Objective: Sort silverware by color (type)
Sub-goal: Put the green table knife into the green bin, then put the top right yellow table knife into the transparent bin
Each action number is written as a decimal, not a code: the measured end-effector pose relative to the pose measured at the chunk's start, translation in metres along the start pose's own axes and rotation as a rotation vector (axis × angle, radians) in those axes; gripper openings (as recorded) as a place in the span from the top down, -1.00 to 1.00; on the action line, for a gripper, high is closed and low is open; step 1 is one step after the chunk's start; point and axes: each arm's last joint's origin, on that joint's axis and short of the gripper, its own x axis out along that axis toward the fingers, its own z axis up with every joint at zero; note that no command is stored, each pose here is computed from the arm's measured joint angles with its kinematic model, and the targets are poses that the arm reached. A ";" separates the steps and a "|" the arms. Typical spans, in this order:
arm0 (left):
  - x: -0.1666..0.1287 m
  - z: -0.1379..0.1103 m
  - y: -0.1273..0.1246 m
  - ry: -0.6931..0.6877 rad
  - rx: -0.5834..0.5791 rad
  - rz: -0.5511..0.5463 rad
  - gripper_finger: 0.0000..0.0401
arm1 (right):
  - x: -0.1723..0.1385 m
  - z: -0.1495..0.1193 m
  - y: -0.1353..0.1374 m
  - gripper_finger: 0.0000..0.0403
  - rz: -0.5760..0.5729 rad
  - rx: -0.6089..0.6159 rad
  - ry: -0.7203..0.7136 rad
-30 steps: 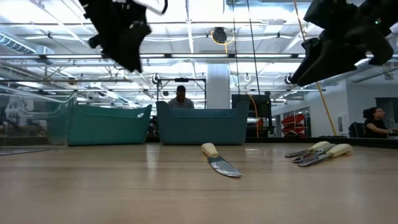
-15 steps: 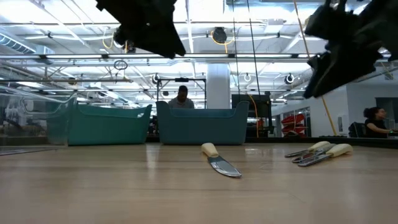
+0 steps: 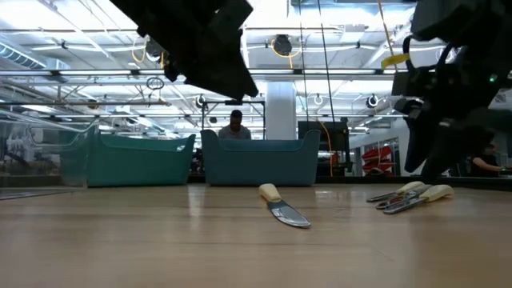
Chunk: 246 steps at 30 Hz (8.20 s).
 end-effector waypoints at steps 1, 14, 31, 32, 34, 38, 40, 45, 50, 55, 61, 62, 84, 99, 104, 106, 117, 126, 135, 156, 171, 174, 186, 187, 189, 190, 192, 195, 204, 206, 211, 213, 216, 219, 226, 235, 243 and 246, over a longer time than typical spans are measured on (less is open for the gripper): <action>0.000 -0.001 0.000 0.007 0.008 -0.002 0.09 | 0.003 0.000 0.000 0.25 -0.005 -0.006 0.011; -0.003 0.000 -0.004 -0.005 0.019 -0.036 0.09 | 0.029 0.017 0.014 0.25 0.133 0.118 -0.058; -0.008 -0.003 -0.009 -0.006 0.028 -0.056 0.09 | 0.012 0.026 0.018 0.25 0.210 0.284 -0.008; -0.008 -0.003 -0.009 -0.006 0.031 -0.055 0.09 | 0.012 0.025 0.019 0.25 0.207 0.296 0.005; -0.006 -0.002 -0.008 -0.007 0.043 -0.051 0.09 | 0.011 0.023 0.021 0.25 0.200 0.306 0.021; 0.000 0.000 -0.004 -0.005 0.070 -0.033 0.09 | 0.010 0.021 0.022 0.25 0.174 0.299 0.026; 0.007 -0.001 -0.002 -0.005 0.099 -0.020 0.09 | 0.012 0.020 0.022 0.25 0.170 0.296 0.034; 0.046 -0.011 0.002 0.059 0.176 -0.087 0.10 | 0.020 0.017 0.025 0.26 0.156 0.300 0.072; 0.077 -0.015 0.011 0.054 0.178 -0.116 0.10 | 0.029 0.012 0.028 0.42 0.140 0.284 0.138; 0.089 -0.009 0.022 0.050 0.149 -0.167 0.10 | 0.029 0.011 0.028 0.68 0.147 0.263 0.149; 0.092 -0.004 0.023 0.014 0.200 -0.230 0.10 | 0.028 0.011 0.028 0.68 0.154 0.217 0.136; 0.092 -0.003 0.023 0.008 0.208 -0.240 0.10 | 0.028 0.012 0.028 0.68 0.158 0.214 0.128; 0.091 0.000 0.021 -0.025 0.217 -0.247 0.10 | -0.008 0.013 0.011 0.68 0.151 0.245 -0.002; 0.054 0.028 -0.024 -0.025 0.626 -0.134 0.09 | -0.021 0.018 -0.005 0.68 0.162 0.262 -0.083; 0.058 0.026 -0.029 -0.027 0.680 -0.100 0.09 | -0.032 0.020 -0.016 0.68 0.171 0.296 -0.157; 0.059 0.029 -0.028 -0.038 0.691 -0.080 0.09 | -0.036 0.021 -0.019 0.68 0.181 0.295 -0.183; 0.065 0.033 -0.019 -0.026 0.756 0.018 0.22 | -0.048 0.022 -0.032 0.68 0.286 0.280 -0.253; 0.065 0.031 -0.020 -0.009 0.825 0.013 0.93 | -0.047 0.022 -0.034 0.70 0.276 0.279 -0.251; 0.054 0.055 -0.020 0.093 0.826 0.022 0.97 | -0.047 0.021 -0.038 0.35 0.153 0.241 -0.259; 0.005 0.094 0.076 0.739 0.542 0.191 0.98 | -0.056 -0.011 -0.053 0.12 -0.210 0.257 -0.103; -0.093 0.116 0.175 0.624 0.108 0.393 0.98 | -0.056 -0.010 -0.053 0.12 -0.210 0.223 -0.109; -0.100 0.097 0.196 0.651 0.035 0.453 0.98 | -0.056 -0.009 -0.053 0.12 -0.209 0.209 -0.113; -0.068 0.032 0.238 0.771 -0.114 0.603 0.95 | -0.056 -0.006 -0.053 0.12 -0.207 0.171 -0.138; -0.063 0.029 0.240 0.777 -0.121 0.586 0.94 | -0.056 -0.006 -0.053 0.12 -0.207 0.172 -0.139; -0.055 0.023 0.245 0.791 -0.145 0.540 0.94 | -0.056 -0.006 -0.053 0.12 -0.208 0.173 -0.143; -0.052 0.020 0.248 0.802 -0.160 0.524 0.94 | -0.056 -0.006 -0.053 0.12 -0.209 0.170 -0.144; -0.047 0.014 0.254 0.817 -0.183 0.514 0.93 | -0.056 -0.005 -0.053 0.12 -0.209 0.161 -0.149; -0.042 0.007 0.260 0.816 -0.210 0.526 0.92 | -0.057 -0.004 -0.053 0.12 -0.208 0.159 -0.161; -0.036 -0.002 0.268 0.806 -0.263 0.546 0.90 | -0.057 0.001 -0.053 0.12 -0.207 0.134 -0.196; -0.034 -0.003 0.267 0.809 -0.279 0.551 0.87 | -0.057 0.001 -0.053 0.12 -0.207 0.135 -0.197; -0.033 -0.004 0.268 0.809 -0.314 0.566 0.68 | -0.057 0.001 -0.053 0.12 -0.206 0.134 -0.197; -0.032 -0.003 0.267 0.800 -0.323 0.567 0.60 | -0.057 0.001 -0.052 0.12 -0.205 0.134 -0.197; -0.032 0.001 0.268 0.771 -0.355 0.574 0.52 | -0.057 0.001 -0.052 0.12 -0.204 0.137 -0.197; -0.034 0.015 0.265 0.720 -0.372 0.560 0.50 | -0.057 0.001 -0.052 0.12 -0.203 0.140 -0.198; -0.035 0.053 0.223 0.470 -0.307 0.377 0.49 | -0.057 0.001 -0.051 0.12 -0.164 0.131 -0.192; -0.040 0.066 0.145 0.146 -0.195 0.186 0.49 | -0.042 -0.007 -0.043 0.12 -0.037 0.081 -0.199; -0.025 0.049 0.092 0.124 -0.127 0.111 0.49 | -0.028 -0.015 -0.047 -0.01 0.099 0.063 -0.177; -0.014 0.042 0.077 0.130 -0.095 0.094 0.49 | -0.023 -0.016 -0.052 -0.11 0.146 0.065 -0.138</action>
